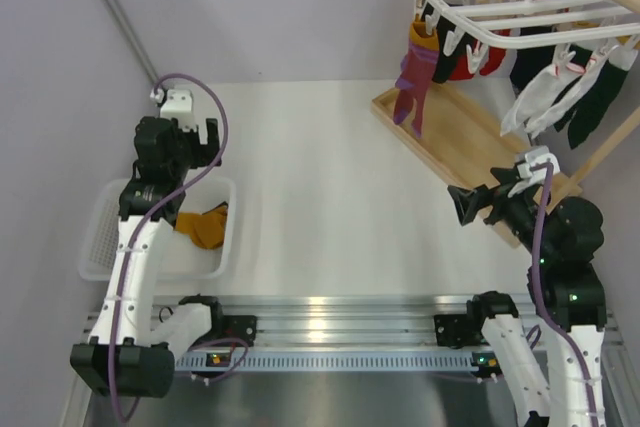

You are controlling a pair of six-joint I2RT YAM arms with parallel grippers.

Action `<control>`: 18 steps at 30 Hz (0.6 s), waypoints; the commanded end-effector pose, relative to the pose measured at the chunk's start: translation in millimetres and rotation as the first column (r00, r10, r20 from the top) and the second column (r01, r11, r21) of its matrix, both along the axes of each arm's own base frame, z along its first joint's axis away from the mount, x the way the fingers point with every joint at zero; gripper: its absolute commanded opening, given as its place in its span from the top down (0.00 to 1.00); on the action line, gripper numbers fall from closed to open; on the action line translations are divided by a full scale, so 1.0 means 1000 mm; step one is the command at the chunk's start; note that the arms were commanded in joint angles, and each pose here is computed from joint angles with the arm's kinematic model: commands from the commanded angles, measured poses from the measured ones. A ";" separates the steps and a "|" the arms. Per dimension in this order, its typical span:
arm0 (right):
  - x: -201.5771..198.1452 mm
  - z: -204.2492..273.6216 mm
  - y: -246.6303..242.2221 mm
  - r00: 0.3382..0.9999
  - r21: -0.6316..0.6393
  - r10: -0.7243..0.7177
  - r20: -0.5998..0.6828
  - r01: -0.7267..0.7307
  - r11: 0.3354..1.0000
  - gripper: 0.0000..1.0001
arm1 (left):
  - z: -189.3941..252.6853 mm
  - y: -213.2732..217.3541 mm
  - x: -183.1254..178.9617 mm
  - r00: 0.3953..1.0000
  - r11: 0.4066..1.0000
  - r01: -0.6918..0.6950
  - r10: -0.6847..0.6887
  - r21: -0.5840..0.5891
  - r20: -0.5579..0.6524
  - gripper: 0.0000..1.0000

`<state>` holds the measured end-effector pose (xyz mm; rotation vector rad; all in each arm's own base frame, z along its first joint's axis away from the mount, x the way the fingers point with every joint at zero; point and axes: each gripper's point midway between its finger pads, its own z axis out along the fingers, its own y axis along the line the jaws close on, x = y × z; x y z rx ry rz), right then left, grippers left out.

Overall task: Clip the socks to the hanger
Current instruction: Open the clamp at the hanger.

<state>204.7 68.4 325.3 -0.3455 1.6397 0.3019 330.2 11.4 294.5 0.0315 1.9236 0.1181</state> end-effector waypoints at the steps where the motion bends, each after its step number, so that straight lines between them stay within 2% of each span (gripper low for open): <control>1: -0.004 0.041 0.002 0.995 0.072 -0.008 0.104 0.001 0.997 0.00 | 0.053 -0.011 0.027 0.986 0.999 0.034 -0.027 -0.038 0.163 0.02; 2: -0.005 0.048 0.001 0.993 0.082 -0.018 0.117 0.009 0.997 0.00 | 0.063 -0.020 0.032 0.979 0.995 0.083 -0.072 -0.046 0.192 0.02; 4: -0.002 0.058 -0.002 0.990 0.121 -0.049 0.130 0.034 0.992 0.01 | 0.080 -0.058 0.039 0.937 0.959 0.278 -0.260 -0.048 0.233 0.02; 6: 0.001 0.070 -0.004 0.987 0.167 -0.076 0.139 0.052 0.985 0.00 | 0.097 -0.102 0.040 0.847 0.883 0.468 -0.442 -0.021 0.296 0.02; 7: 0.001 0.075 -0.004 0.987 0.179 -0.076 0.143 0.050 0.983 0.00 | 0.108 -0.116 0.041 0.815 0.865 0.502 -0.477 0.012 0.329 0.02; 9: 0.003 0.090 -0.002 0.986 0.214 -0.077 0.150 0.044 0.976 0.00 | 0.120 -0.168 0.038 0.719 0.788 0.614 -0.587 0.056 0.372 0.02; 11: 0.002 0.105 -0.002 0.981 0.237 -0.082 0.177 0.039 0.971 0.00 | 0.132 -0.218 0.019 0.574 0.658 0.748 -0.706 0.084 0.416 0.03; 12: 0.005 0.109 -0.002 0.981 0.254 -0.088 0.174 0.042 0.966 0.00 | 0.158 -0.234 0.013 0.483 0.617 0.777 -0.712 0.126 0.509 0.03; 13: 0.005 0.121 -0.003 0.975 0.262 -0.093 0.203 0.037 0.964 0.00 | 0.155 -0.254 0.008 0.428 0.555 0.826 -0.734 0.102 0.527 0.04; 14: 0.006 0.125 -0.004 0.972 0.272 -0.103 0.209 0.044 0.961 0.00 | 0.165 -0.279 -0.006 0.347 0.489 0.864 -0.749 0.119 0.564 0.04; 15: 0.010 0.128 -0.005 0.973 0.288 -0.112 0.201 0.051 0.956 0.00 | 0.162 -0.297 -0.006 0.305 0.445 0.888 -0.759 0.116 0.575 0.04; 16: 0.008 0.138 -0.007 0.967 0.299 -0.123 0.222 0.052 0.953 0.00 | 0.184 -0.319 -0.027 0.190 0.364 0.920 -0.740 0.147 0.645 0.06; 18: 0.009 0.147 -0.011 0.962 0.325 -0.153 0.228 0.073 0.943 0.00 | 0.199 -0.347 -0.033 0.099 0.298 0.941 -0.695 0.160 0.712 0.09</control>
